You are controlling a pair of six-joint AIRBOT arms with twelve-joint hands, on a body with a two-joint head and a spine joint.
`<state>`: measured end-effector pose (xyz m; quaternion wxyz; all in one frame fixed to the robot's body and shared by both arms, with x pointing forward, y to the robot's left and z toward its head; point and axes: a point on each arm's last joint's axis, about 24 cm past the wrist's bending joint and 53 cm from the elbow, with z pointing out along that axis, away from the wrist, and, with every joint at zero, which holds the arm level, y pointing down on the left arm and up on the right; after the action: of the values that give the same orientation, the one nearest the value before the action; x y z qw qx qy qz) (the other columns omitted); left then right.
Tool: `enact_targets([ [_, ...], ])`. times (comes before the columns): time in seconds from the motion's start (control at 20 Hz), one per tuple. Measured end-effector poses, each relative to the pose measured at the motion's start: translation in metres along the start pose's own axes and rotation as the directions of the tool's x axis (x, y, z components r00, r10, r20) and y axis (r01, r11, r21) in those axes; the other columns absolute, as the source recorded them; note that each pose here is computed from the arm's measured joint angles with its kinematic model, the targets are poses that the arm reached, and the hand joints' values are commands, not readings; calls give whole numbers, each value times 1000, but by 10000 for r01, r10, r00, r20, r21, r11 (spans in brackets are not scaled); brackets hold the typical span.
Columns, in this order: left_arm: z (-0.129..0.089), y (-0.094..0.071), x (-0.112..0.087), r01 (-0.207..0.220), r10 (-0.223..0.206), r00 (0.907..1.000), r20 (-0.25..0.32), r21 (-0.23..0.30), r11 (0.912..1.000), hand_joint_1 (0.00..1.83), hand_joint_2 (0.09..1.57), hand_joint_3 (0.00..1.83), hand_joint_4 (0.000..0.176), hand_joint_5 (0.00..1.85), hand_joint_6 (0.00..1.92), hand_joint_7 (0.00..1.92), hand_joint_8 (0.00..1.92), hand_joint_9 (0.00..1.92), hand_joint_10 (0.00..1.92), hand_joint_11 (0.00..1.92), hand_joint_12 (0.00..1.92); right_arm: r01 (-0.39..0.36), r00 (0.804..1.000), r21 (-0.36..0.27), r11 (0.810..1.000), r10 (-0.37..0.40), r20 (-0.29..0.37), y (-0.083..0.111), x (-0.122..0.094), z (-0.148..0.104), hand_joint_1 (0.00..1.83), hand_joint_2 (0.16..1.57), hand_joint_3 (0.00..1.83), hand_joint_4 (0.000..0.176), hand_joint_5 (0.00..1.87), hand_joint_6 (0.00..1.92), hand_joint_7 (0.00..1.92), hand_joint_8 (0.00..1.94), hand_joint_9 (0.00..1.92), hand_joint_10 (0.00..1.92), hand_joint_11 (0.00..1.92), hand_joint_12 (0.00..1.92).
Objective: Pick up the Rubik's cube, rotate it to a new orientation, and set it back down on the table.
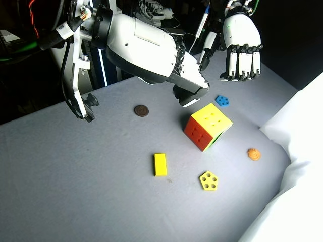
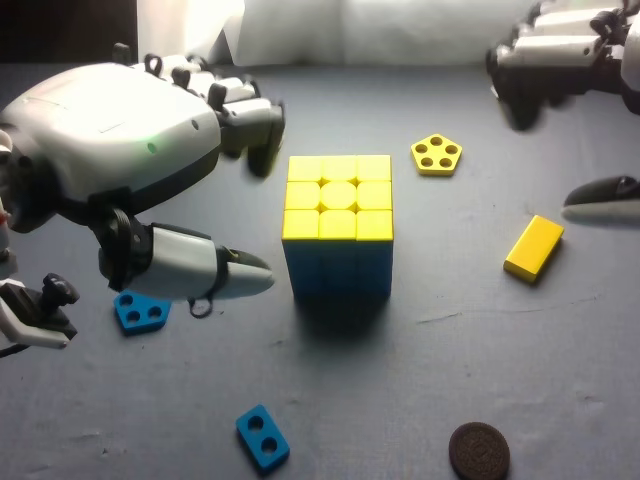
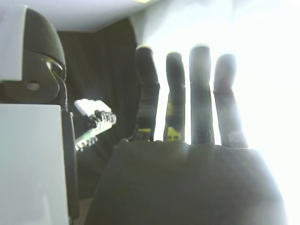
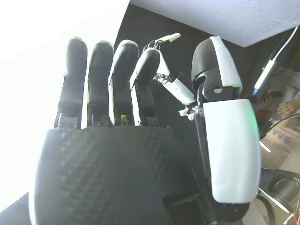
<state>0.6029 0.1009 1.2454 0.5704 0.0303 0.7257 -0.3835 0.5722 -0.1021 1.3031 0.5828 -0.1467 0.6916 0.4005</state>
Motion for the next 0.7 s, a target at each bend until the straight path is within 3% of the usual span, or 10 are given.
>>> enact_targets([
  [0.45,3,0,-5,-47,49,9999,139,-180,9998,585,1062,3,50,0,0,0,0,0,0,2,1,0,10000,0,10000,0,0,0,0,0,619,1189,36,0,31,6,53,4,26,13,0,0],
  [0.6,12,1,-1,296,-293,9996,64,-484,9984,784,1023,0,57,0,0,0,0,0,0,0,0,0,10000,-8,10000,0,0,0,0,0,623,1195,32,0,30,3,38,1,31,13,0,0],
  [0.65,31,-8,-1,492,-490,9988,43,-683,9964,958,995,0,66,0,0,0,0,0,0,0,0,4,10000,-4,10000,-4,-1,0,0,0,614,1198,30,0,24,1,46,6,34,12,0,0],
  [0.7,33,-8,0,507,-505,9987,46,-737,9960,958,995,0,66,0,0,0,0,0,0,0,0,4,10000,-8,10000,-4,0,0,0,0,614,1198,30,0,24,1,46,6,34,12,0,0],
])
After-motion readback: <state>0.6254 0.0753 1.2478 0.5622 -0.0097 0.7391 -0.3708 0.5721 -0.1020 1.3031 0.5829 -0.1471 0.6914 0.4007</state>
